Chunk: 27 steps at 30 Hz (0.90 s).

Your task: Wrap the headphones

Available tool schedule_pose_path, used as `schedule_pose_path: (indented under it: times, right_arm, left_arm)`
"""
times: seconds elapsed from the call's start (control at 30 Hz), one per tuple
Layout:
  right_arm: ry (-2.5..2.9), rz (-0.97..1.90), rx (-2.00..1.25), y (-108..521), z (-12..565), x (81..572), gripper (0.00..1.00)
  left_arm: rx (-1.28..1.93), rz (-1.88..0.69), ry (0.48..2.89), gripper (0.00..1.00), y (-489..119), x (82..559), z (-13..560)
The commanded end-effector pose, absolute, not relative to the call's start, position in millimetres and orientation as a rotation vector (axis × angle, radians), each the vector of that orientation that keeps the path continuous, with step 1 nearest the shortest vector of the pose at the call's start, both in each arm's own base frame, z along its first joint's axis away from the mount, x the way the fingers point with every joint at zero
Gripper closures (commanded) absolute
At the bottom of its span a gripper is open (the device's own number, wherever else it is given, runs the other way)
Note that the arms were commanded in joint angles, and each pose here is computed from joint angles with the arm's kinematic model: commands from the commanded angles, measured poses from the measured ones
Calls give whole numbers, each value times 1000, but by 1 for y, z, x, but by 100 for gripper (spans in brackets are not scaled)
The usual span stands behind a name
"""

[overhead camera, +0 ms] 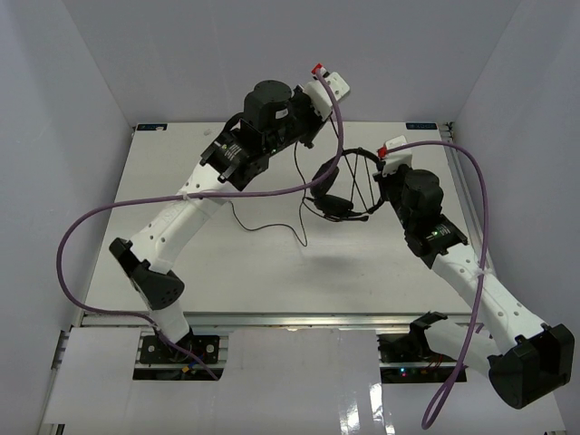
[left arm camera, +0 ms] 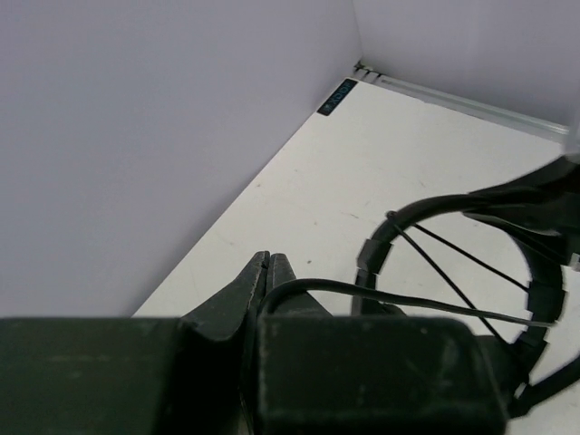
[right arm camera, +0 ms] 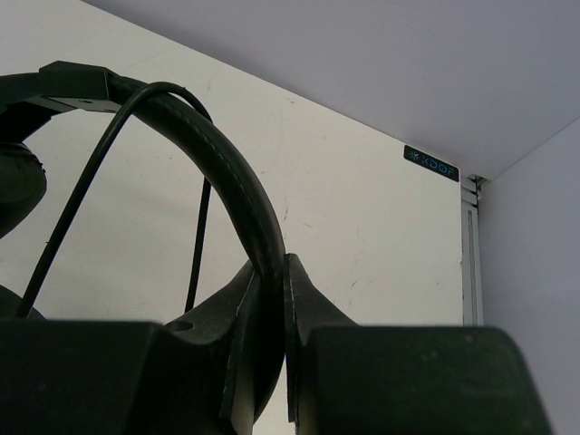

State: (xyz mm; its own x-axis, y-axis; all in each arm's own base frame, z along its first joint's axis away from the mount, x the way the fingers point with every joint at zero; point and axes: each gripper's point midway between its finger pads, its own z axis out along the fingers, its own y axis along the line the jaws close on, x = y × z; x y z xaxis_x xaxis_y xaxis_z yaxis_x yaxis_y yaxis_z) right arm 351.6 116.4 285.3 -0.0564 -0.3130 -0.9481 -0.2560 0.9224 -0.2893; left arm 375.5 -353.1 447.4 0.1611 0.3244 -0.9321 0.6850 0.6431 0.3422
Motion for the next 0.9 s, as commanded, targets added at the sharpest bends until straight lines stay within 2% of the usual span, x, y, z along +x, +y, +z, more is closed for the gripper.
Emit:
schedule_pose_path:
  times: [0.0,0.43,0.63,0.87]
  right_arm:
    - [1604,-8,-450,121,297,347,92]
    - [1577,170,-684,158,293,322,92]
    - [1573,250,-731,169,299,312,92]
    - [1532,311,-706,175,341,308,92]
  left_arm:
    - [768,-241,1377,90,-329,409,480]
    - [724,-315,1370,90,-331,465,463]
    - [742,-355,1474,91,-326,482,414]
    - [726,-374,1636,92,-294,485,333]
